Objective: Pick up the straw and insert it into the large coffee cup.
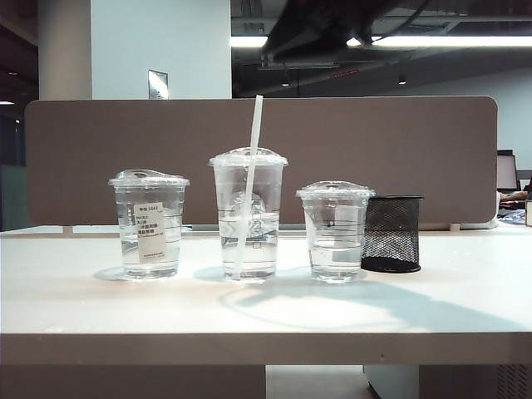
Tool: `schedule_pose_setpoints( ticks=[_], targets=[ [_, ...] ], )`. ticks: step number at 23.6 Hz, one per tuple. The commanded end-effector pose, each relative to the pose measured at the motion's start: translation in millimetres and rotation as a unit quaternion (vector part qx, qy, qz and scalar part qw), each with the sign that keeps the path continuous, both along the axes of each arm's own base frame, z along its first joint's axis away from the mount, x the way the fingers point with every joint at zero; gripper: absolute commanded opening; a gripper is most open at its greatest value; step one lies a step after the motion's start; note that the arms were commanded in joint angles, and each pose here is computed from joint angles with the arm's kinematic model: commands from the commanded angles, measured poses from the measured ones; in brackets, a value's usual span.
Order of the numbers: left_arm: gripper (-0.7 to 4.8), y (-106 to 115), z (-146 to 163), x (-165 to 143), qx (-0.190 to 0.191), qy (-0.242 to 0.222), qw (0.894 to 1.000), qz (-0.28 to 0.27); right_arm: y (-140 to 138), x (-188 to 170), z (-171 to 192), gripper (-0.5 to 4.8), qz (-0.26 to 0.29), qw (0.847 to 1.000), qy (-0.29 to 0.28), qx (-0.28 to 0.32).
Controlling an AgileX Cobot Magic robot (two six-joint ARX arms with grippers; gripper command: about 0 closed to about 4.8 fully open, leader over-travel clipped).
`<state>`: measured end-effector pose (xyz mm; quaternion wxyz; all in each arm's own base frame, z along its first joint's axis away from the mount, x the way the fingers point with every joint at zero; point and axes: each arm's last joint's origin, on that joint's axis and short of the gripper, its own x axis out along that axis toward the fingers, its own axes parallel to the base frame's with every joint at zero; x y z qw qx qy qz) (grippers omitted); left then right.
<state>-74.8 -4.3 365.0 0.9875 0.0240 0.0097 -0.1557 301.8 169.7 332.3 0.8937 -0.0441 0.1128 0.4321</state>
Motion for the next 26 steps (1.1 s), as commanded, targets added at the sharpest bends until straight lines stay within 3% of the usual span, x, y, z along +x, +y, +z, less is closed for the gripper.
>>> schedule_pose_setpoints(
  ticks=[1,4,7,12,15,18,26],
  targets=[
    [-0.04,0,1,1,-0.004,-0.005,1.0,-0.001,-12,-18,37,-0.06,-0.035,0.996,-0.086,0.015],
    [-0.04,-1,-7,13,-0.004,0.015,1.0,-0.003,-30,-50,74,-0.06,-0.064,0.986,-0.148,0.04],
    [-0.04,-2,-14,29,-0.03,0.029,0.999,-0.012,-48,-82,98,-0.06,-0.087,0.976,-0.192,0.063],
    [-0.04,-4,-27,64,-0.051,0.006,0.998,-0.027,-73,-125,103,-0.06,-0.13,0.961,-0.228,0.083],
    [-0.04,-6,-58,105,-0.058,-0.006,0.998,-0.027,-94,-160,82,-0.06,-0.165,0.953,-0.237,0.089],
    [-0.04,-7,-87,129,-0.069,-0.001,0.997,-0.028,-103,-177,59,-0.06,-0.164,0.954,-0.236,0.088],
    [-0.04,-9,-150,165,-0.081,-0.023,0.996,-0.036,-119,-210,-8,-0.06,-0.158,0.964,-0.204,0.066]
  ],
)
